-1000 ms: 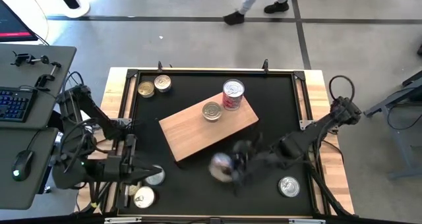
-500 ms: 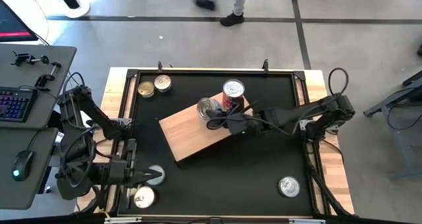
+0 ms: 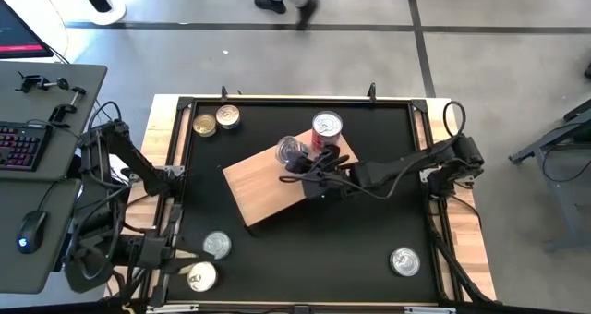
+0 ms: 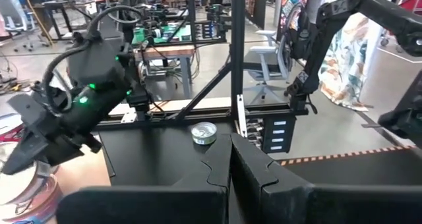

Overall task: Stack canned seafood by type on shelf
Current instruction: Stack the blue tuna can on the top of the other blue tuna can on the shelf

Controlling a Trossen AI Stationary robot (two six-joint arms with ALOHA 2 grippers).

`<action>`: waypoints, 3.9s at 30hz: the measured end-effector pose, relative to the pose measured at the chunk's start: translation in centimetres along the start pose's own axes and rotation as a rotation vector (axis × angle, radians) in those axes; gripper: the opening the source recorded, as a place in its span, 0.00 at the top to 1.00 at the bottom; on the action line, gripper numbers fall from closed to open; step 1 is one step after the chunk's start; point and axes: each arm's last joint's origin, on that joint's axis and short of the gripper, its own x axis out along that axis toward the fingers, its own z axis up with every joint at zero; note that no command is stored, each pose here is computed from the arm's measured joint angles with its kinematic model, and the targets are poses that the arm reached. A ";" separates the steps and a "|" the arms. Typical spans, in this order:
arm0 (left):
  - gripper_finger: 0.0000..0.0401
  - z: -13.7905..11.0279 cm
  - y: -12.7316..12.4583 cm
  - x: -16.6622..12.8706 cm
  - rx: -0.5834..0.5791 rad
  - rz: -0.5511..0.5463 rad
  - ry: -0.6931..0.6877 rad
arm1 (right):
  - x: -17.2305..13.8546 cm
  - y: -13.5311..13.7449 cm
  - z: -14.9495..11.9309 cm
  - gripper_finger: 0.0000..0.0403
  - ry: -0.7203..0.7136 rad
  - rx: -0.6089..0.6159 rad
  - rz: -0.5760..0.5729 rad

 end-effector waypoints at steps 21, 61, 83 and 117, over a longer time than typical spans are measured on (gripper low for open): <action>1.00 -0.2 0.0 -0.1 0.016 0.001 0.007 | 2.4 -0.6 0.6 0.54 0.027 0.001 -0.052; 1.00 -0.2 0.0 -0.1 0.014 0.002 0.010 | 1.7 -0.8 1.1 0.27 0.128 -0.085 -0.090; 1.00 -0.5 0.1 -0.1 0.046 0.007 0.026 | 1.2 -1.0 1.8 0.27 0.239 -0.092 -0.144; 1.00 -0.6 0.2 -0.1 0.061 0.011 0.033 | -0.1 0.5 3.6 0.27 0.401 -0.234 -0.231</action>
